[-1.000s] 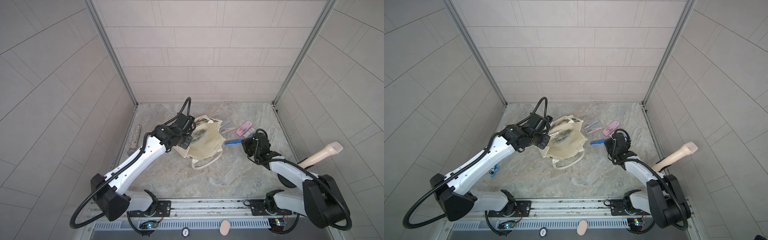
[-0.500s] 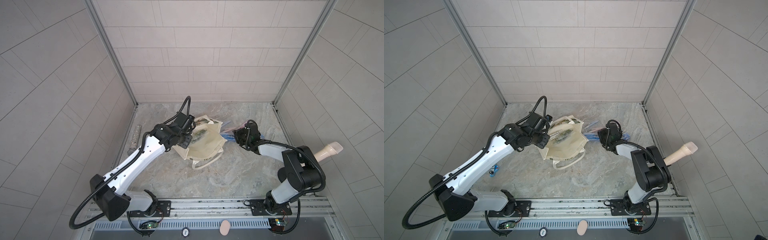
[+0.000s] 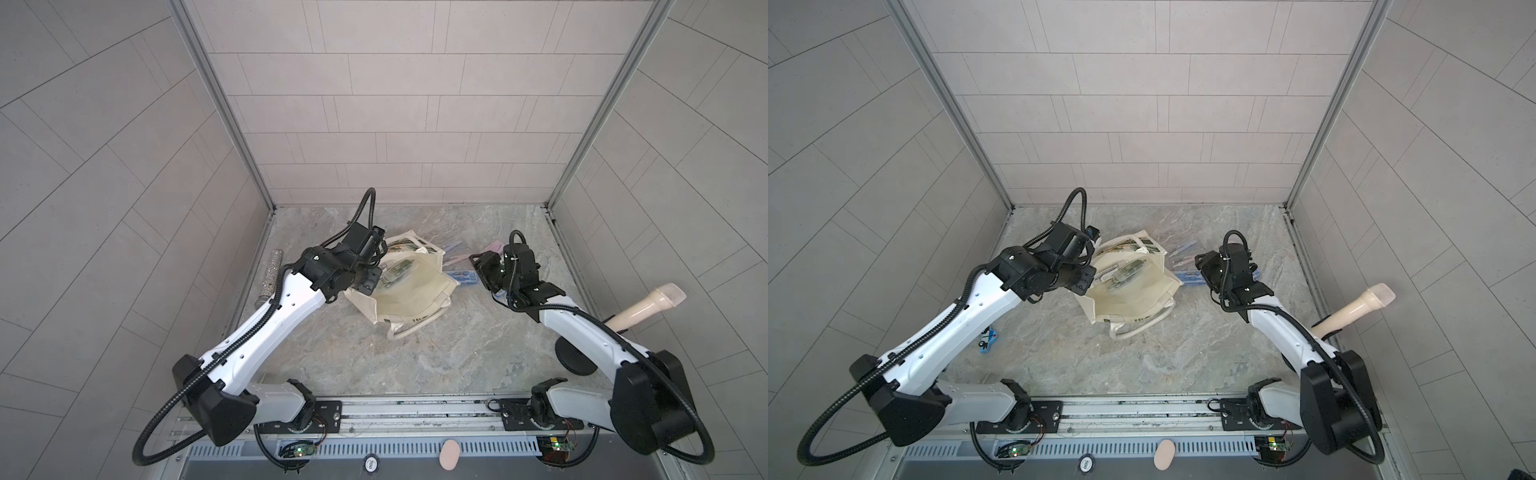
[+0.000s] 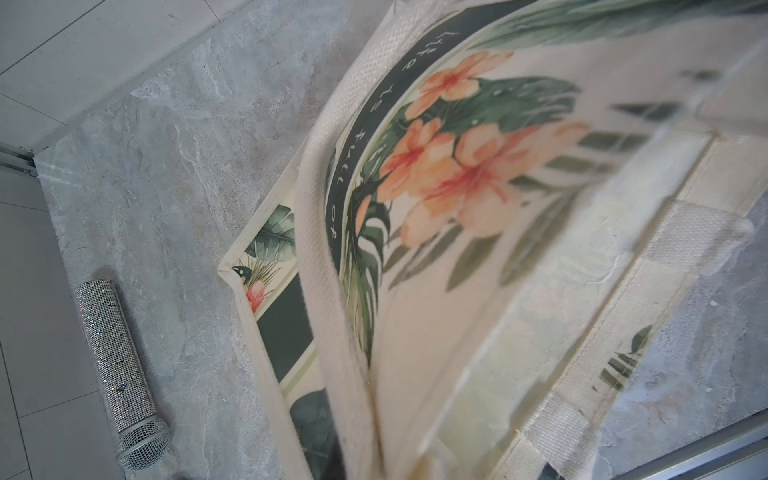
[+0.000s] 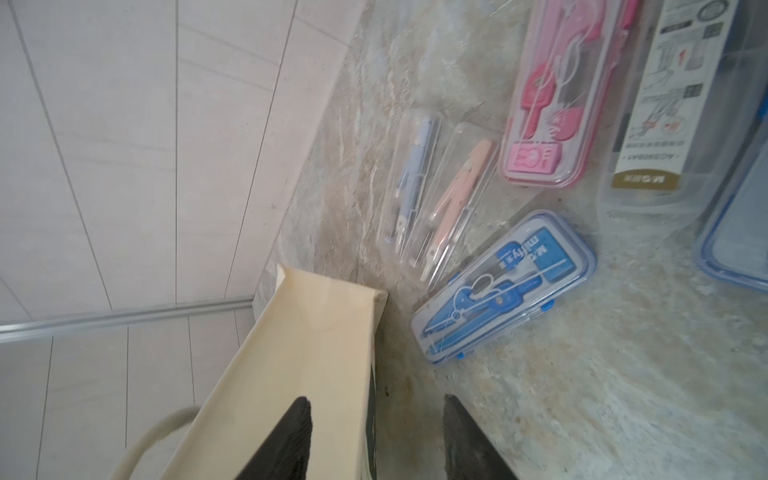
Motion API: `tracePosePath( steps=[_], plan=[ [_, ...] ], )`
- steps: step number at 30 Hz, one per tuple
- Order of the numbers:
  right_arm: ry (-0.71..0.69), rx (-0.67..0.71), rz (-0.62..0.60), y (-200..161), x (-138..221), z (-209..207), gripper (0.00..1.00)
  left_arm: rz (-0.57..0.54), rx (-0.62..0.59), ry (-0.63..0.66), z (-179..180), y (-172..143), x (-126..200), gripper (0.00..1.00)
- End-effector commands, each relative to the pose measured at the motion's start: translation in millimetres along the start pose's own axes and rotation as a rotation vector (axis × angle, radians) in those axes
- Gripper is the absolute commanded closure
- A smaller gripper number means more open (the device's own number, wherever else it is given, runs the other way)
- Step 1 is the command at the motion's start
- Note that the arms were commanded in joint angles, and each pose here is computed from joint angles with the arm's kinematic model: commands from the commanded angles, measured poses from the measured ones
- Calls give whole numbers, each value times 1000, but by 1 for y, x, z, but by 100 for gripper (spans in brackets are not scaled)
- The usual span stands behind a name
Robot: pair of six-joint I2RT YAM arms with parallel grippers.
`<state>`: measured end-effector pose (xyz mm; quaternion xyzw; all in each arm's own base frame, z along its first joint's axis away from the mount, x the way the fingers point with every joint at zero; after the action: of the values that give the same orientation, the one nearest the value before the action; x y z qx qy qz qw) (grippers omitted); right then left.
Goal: Take out the compass set from the canvas bag
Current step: Place the compass set at the center of the board, then adjust the canvas bag at the center of the board.
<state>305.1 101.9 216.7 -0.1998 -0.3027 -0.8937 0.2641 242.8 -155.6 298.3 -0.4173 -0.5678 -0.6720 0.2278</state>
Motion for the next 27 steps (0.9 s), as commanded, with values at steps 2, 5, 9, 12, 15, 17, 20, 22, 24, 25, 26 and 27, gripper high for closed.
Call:
tracePosePath(
  steps=[2, 5, 9, 12, 15, 17, 20, 22, 24, 25, 26, 27],
  plan=[
    [7, 151, 4, -15, 34, -7, 38, -91, 75, -59, -1, 7, 18, 100],
    [58, 112, -71, -22, 49, -20, 26, -86, 82, -76, -3, 6, 19, 100],
    [62, 5, -138, -34, 61, -46, 15, -90, 99, -98, -5, 5, 17, 100],
    [24, -34, -113, -45, 59, -66, 20, -88, 127, -109, -6, 4, 13, 100],
    [-34, 14, -36, -56, 51, -76, 16, -85, 151, -125, -9, 2, 6, 100],
    [-49, 27, 19, -64, 46, -82, 8, -83, 167, -129, -10, 0, 1, 100],
    [-32, 65, 57, -68, 47, -80, 1, -89, 201, -150, -12, -4, -8, 100],
    [-48, 141, 34, -66, 54, -82, 0, -103, 225, -164, -14, -5, -15, 100],
    [-119, 149, 8, -69, 56, -100, 0, -114, 235, -164, -15, -6, -21, 100],
    [-124, 125, 0, -70, 54, -108, 0, -112, 242, -161, -15, -5, -24, 100],
    [-104, 108, -5, -70, 53, -110, 0, -110, 243, -166, -16, -4, -25, 100],
    [-92, 98, -7, -69, 53, -112, 0, -106, 241, -174, -18, -2, -26, 100]
  ],
)
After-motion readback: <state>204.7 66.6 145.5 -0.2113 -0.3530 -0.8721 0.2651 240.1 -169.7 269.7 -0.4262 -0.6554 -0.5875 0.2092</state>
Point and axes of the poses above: each gripper's point midway between its finger pads, its own x axis back along the fingers, its own z axis along the line the jaws close on, y = z × x, the point moved 6 cm from there along x, back along the fingers, and after that the axes turned 10 degrees about x, right-handed, at the moved point
